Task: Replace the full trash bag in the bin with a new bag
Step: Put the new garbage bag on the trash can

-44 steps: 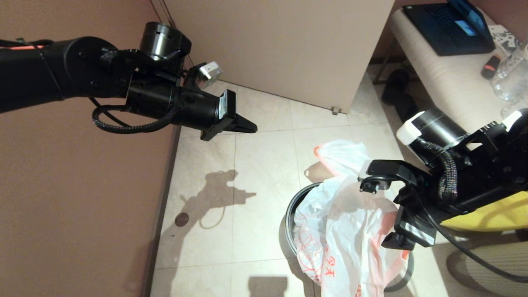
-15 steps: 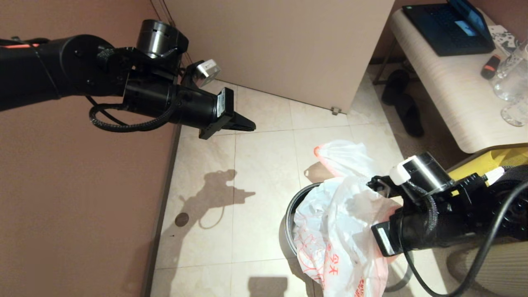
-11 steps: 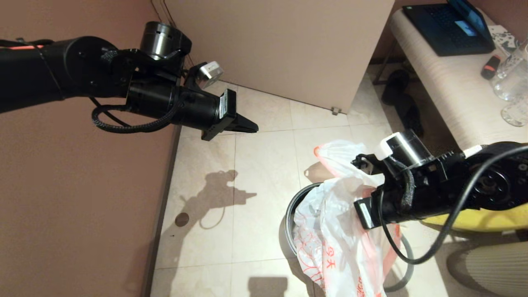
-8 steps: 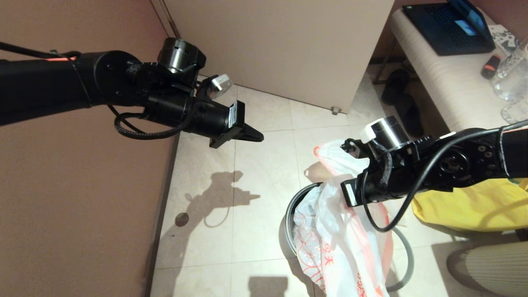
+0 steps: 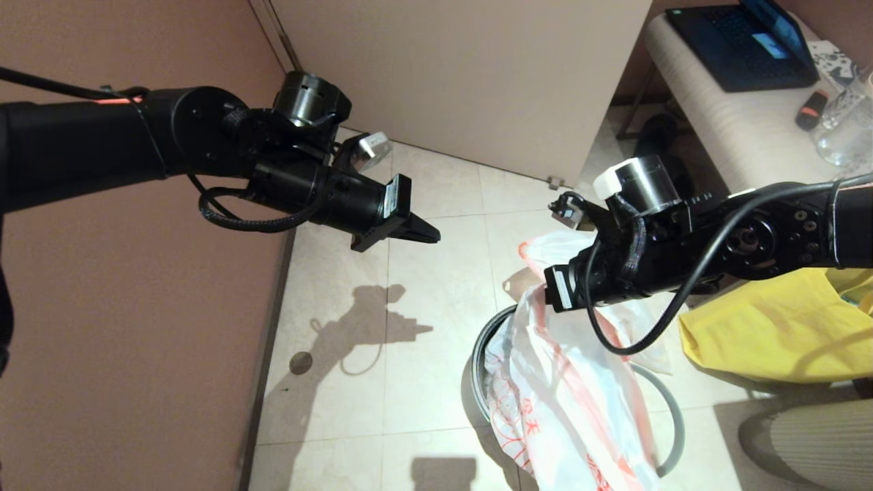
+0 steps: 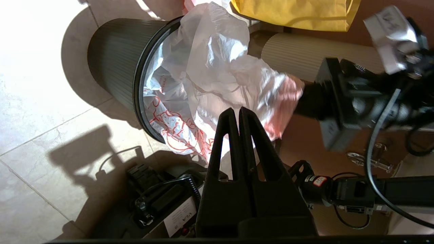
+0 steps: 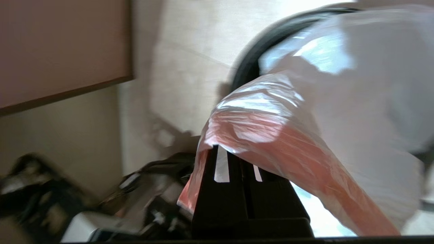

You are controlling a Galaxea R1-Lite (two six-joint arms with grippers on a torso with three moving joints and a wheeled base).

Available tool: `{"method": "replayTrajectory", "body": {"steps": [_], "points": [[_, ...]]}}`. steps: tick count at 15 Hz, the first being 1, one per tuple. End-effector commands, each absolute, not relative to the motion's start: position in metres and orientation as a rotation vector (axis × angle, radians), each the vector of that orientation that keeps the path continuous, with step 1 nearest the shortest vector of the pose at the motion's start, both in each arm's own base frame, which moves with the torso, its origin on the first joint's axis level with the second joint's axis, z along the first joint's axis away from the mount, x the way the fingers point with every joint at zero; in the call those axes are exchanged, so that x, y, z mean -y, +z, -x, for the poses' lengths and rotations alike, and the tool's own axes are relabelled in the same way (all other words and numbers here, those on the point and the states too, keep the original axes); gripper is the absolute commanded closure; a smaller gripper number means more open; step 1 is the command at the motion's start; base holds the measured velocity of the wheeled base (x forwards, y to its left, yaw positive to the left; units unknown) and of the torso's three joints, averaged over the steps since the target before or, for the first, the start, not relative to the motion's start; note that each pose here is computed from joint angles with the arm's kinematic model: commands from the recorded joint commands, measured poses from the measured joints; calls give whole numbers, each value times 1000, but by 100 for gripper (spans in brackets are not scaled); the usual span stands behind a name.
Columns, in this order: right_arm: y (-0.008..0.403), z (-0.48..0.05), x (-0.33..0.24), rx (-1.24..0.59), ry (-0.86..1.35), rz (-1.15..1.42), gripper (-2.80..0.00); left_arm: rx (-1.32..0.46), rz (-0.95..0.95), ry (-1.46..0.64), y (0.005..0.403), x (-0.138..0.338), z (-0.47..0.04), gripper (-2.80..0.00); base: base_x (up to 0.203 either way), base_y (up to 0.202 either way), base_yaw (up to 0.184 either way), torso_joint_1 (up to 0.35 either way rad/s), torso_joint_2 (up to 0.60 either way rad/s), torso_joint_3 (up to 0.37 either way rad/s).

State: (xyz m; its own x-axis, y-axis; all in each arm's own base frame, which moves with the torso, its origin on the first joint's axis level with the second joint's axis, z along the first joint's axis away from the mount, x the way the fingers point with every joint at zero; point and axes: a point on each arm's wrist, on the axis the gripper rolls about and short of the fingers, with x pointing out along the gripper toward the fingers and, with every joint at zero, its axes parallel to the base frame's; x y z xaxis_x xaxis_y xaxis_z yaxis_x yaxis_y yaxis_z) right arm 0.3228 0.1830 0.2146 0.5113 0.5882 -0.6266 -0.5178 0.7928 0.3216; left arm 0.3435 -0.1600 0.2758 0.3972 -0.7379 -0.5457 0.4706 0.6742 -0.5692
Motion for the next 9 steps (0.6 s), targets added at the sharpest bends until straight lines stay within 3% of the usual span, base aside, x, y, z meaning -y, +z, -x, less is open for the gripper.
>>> {"method": "replayTrajectory", "body": {"steps": [1,9], "points": [[222,-313,-189,-803,776,-140,0,-862,353,-788,280,158,-340,0,0,0,0,0,0,0],[179,-334,-207,-908,751,-127,0,-882,370,-857,283,162,-334,0,0,0,0,0,0,0]]}}
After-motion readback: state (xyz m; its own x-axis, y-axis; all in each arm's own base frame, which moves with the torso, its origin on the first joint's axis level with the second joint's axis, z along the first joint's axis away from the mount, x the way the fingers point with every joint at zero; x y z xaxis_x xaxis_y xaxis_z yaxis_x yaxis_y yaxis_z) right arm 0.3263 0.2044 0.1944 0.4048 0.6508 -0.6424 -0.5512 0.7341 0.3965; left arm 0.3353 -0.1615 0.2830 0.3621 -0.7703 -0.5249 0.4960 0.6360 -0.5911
